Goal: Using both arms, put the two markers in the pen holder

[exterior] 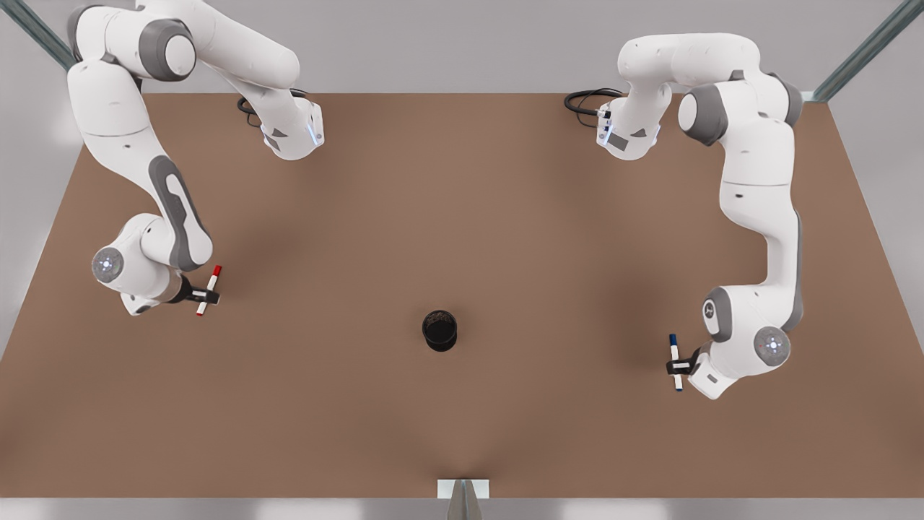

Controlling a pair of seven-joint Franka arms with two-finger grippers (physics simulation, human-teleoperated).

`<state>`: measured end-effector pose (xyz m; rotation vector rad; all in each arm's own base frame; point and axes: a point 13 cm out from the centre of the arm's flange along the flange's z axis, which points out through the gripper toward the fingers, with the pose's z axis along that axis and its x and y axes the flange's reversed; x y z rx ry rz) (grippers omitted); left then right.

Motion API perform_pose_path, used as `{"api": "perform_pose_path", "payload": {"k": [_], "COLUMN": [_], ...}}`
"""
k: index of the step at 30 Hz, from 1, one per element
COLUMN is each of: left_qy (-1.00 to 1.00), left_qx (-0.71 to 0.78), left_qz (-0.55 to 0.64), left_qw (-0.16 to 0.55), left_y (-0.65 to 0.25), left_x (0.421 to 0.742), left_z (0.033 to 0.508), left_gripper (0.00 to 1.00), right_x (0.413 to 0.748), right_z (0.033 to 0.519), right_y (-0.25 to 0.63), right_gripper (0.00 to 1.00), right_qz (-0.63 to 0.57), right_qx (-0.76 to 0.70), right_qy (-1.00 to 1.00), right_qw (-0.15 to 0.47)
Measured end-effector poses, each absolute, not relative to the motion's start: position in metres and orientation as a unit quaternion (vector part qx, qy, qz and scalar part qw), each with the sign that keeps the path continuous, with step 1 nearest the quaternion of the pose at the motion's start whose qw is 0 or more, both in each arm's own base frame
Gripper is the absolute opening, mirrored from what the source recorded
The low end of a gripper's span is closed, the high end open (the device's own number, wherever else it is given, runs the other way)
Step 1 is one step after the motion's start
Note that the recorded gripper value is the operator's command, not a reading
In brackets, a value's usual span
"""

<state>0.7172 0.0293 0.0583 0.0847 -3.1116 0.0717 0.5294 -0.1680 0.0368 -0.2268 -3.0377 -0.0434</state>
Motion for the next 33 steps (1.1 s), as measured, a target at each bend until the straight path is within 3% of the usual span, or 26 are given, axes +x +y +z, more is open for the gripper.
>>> {"api": "perform_pose_path", "payload": {"k": [2, 5, 6, 9, 18, 23, 28, 33], "left_qy": [-0.999, -0.999, -0.999, -0.999, -1.0, -1.0, -1.0, -1.0], "left_qx": [0.026, 0.024, 0.023, 0.02, 0.011, 0.009, 0.008, 0.007], "left_qz": [0.023, 0.022, 0.022, 0.022, 0.018, 0.018, 0.018, 0.018], "left_qw": [0.016, 0.019, 0.02, 0.018, -0.001, 0.004, 0.01, 0.012], "left_y": [0.03, 0.029, 0.029, 0.028, 0.026, 0.025, 0.025, 0.025], "left_x": [0.716, 0.715, 0.714, 0.718, 0.738, 0.736, 0.733, 0.731], "left_z": [0.055, 0.05, 0.049, 0.047, 0.055, 0.045, 0.037, 0.034], "left_gripper": [0.57, 0.53, 0.52, 0.52, 0.52, 0.52, 0.41, 0.33], "right_x": [0.53, 0.531, 0.531, 0.533, 0.543, 0.552, 0.627, 0.704], "right_z": [0.033, 0.028, 0.028, 0.027, 0.033, 0.04, 0.106, 0.219], "right_y": [-0.169, -0.17, -0.171, -0.171, -0.167, -0.166, -0.095, 0.032], "right_gripper": [0.65, 0.63, 0.58, 0.33, 0.22, 0.21, 0.21, 0.21], "right_qz": [-0.013, -0.013, -0.013, -0.015, -0.015, -0.013, -0.026, -0.06], "right_qx": [-0.069, -0.062, -0.059, -0.052, -0.023, -0.013, 0.049, 0.133], "right_qy": [-0.997, -0.997, -0.997, -0.998, -0.999, -1.0, -0.997, -0.978], "right_qw": [0.044, 0.041, 0.04, 0.036, 0.025, 0.017, -0.057, -0.149]}}
